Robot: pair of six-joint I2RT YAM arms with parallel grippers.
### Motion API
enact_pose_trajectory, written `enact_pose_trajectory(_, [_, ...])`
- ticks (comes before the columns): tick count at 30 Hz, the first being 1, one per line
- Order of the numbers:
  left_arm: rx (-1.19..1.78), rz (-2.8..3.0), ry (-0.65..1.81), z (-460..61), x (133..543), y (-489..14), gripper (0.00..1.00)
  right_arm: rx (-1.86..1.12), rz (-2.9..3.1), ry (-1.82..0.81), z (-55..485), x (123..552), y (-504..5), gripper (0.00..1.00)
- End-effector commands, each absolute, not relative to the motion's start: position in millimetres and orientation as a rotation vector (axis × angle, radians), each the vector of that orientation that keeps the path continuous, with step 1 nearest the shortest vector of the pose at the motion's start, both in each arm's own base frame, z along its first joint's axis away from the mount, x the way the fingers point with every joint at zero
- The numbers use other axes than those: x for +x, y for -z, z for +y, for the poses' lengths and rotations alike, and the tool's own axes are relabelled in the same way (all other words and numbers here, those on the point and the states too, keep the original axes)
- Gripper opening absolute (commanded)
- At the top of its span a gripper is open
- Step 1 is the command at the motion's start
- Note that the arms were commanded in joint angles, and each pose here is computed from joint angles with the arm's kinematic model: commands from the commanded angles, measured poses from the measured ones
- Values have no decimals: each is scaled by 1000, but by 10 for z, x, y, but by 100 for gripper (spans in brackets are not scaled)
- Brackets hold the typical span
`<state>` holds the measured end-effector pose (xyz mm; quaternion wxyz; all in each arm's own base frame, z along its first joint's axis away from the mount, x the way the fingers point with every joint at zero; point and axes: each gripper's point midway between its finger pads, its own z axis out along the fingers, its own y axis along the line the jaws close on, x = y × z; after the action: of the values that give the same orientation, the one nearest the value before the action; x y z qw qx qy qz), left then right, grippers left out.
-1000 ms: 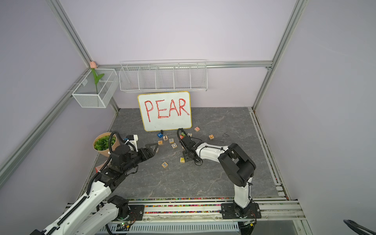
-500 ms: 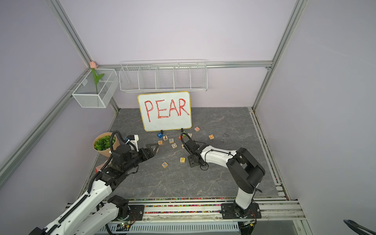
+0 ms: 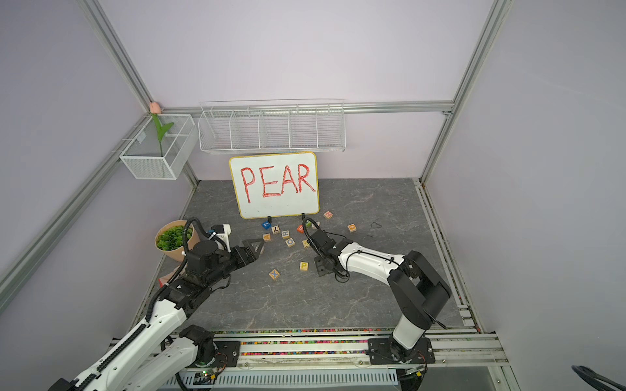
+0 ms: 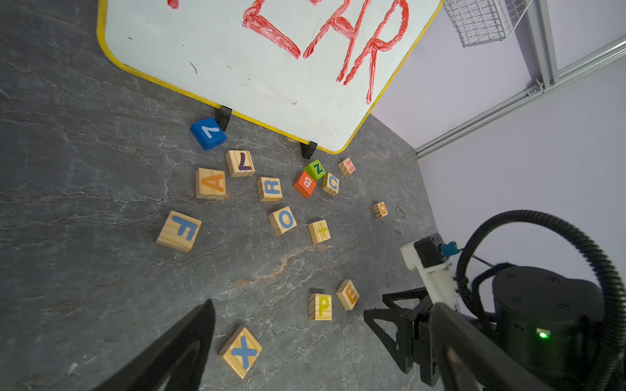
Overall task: Spell the uppercase word “pear” with letter blocks
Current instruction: Place the letter block at the center of the board, then move the letter block to the center of the board.
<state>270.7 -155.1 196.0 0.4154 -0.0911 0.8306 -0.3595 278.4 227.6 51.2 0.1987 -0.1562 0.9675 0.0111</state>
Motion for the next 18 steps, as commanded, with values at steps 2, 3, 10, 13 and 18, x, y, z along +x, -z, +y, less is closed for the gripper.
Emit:
enact_pose_trajectory(2, [-231,2052,919,-1561,2719,-2076,100,-406,2655,61,2111,3026,-546,66])
enact_pose_trajectory(3, [-229,2053,920,-1563,2721,-2079,100,-397,2665,65,2101,3070,-503,66])
enact_pose_trajectory(10, [-239,2047,910,-1523,2684,-2082,100,-433,2688,64,2169,3153,-275,66])
enact_pose_trajectory(13, [-242,2053,903,-1516,2683,-2061,100,-447,2689,21,2230,3149,-216,66])
enact_pose_trajectory(18, [-241,2055,905,-1518,2680,-2061,100,-453,2702,-21,2264,3105,-201,65])
